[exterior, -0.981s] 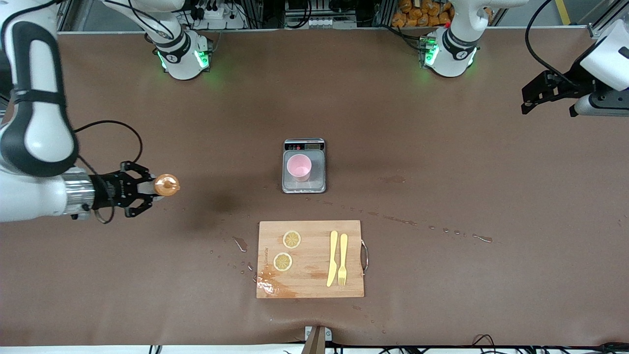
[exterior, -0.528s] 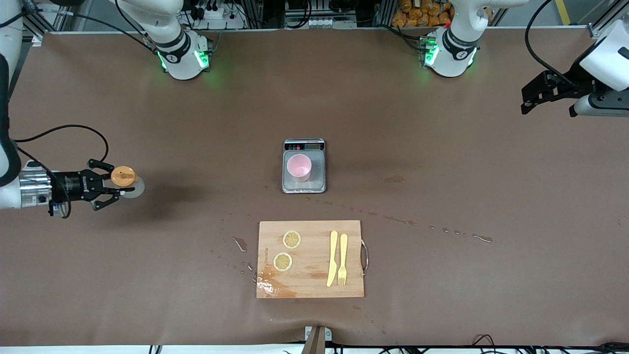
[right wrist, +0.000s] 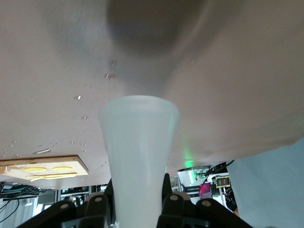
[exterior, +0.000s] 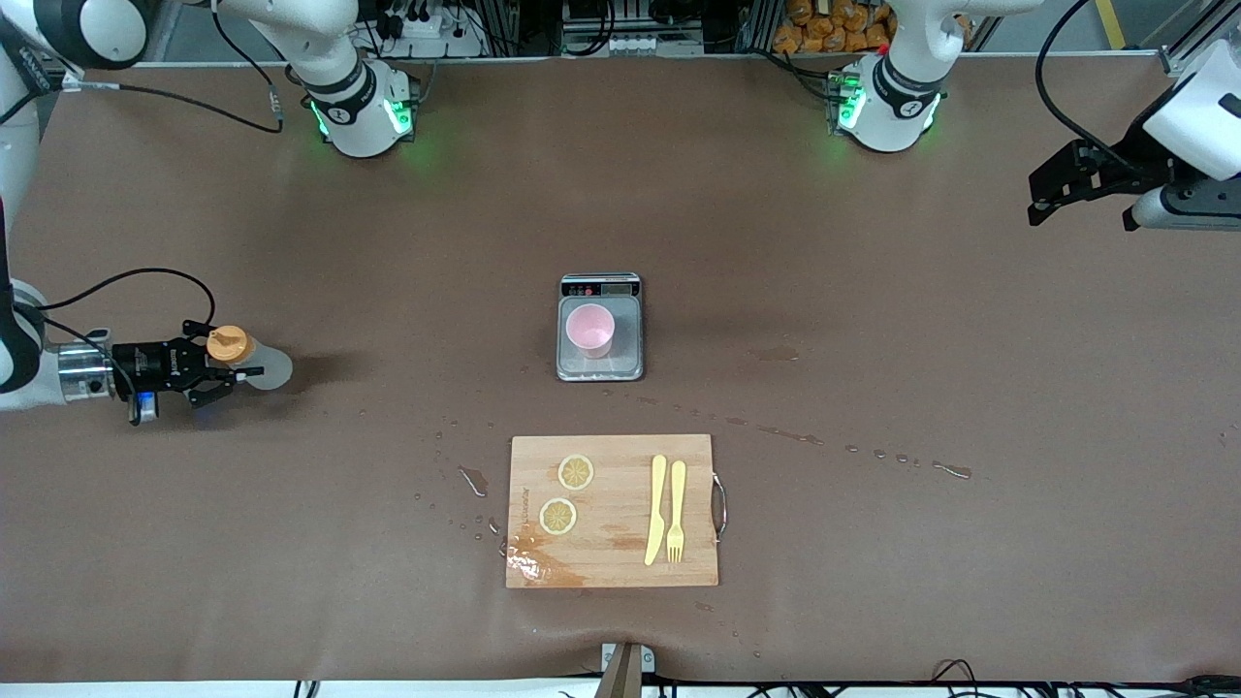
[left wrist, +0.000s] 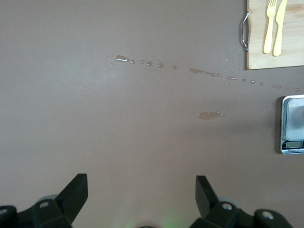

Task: Add sauce to pink cup with both arms
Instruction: 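Lower the bottle upright onto the table and open the right gripper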

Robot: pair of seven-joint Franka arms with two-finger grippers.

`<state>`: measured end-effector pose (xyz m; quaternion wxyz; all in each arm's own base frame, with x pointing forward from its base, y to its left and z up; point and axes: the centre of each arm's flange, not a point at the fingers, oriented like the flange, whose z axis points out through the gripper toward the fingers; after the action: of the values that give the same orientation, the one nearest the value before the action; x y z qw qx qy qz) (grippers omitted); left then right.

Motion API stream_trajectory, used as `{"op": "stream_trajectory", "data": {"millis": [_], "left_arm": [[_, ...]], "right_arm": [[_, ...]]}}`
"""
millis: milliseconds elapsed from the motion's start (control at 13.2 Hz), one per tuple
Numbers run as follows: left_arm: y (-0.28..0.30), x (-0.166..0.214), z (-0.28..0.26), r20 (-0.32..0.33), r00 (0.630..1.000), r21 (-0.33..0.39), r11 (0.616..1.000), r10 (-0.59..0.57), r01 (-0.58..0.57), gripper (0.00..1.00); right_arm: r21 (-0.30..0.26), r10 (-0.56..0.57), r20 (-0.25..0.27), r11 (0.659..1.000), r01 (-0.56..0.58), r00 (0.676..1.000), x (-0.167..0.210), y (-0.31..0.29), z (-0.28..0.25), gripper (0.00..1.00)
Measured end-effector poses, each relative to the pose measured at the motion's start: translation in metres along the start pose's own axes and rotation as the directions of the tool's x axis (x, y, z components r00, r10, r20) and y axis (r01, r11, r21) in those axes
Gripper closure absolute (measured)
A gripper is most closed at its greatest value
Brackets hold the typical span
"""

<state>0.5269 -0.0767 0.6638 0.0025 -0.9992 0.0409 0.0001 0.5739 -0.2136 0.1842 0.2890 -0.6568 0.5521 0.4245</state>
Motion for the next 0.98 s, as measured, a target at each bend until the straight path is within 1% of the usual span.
{"op": "stream_trajectory", "data": {"millis": [226,377,453,528,604,679,755,906,981], "left_arm": [[0.000,0.000,0.000,0.000,1.000,0.000,1.000,0.000,0.000,0.00],[0.000,0.000,0.000,0.000,1.000,0.000,1.000,0.000,0.000,0.00],[0.000,0.000,0.000,0.000,1.000,0.000,1.000,0.000,0.000,0.00],[0.000,0.000,0.000,0.000,1.000,0.000,1.000,0.000,0.000,0.00],[0.000,0.000,0.000,0.000,1.000,0.000,1.000,0.000,0.000,0.00],[0.000,0.000,0.000,0.000,1.000,0.000,1.000,0.000,0.000,0.00],[0.000,0.000,0.000,0.000,1.000,0.000,1.000,0.000,0.000,0.00],[0.000,0.000,0.000,0.001,1.000,0.000,1.000,0.000,0.000,0.00],[0.000,0.000,0.000,0.001,1.000,0.000,1.000,0.000,0.000,0.00]], "right_arm": [[0.033,-0.027,0.051,0.999,0.025,0.998,0.035,0.015,0.004,0.63],[0.052,-0.027,0.084,0.998,0.022,0.996,0.054,0.022,0.010,0.63],[0.054,-0.025,0.091,0.998,0.021,0.995,0.059,0.024,0.012,0.63],[0.057,-0.026,0.100,0.998,0.021,0.995,0.060,0.024,0.013,0.58],[0.058,-0.028,0.100,0.998,0.022,0.995,0.060,0.023,0.014,0.58],[0.058,-0.031,0.099,0.998,0.025,0.995,0.059,0.022,0.014,0.52],[0.059,-0.034,0.097,0.998,0.029,0.995,0.057,0.020,0.013,0.44],[0.068,-0.050,0.076,0.997,0.045,0.996,0.053,0.015,0.002,0.21],[0.068,-0.062,0.051,0.996,0.059,0.997,0.050,0.012,-0.008,0.11]]}}
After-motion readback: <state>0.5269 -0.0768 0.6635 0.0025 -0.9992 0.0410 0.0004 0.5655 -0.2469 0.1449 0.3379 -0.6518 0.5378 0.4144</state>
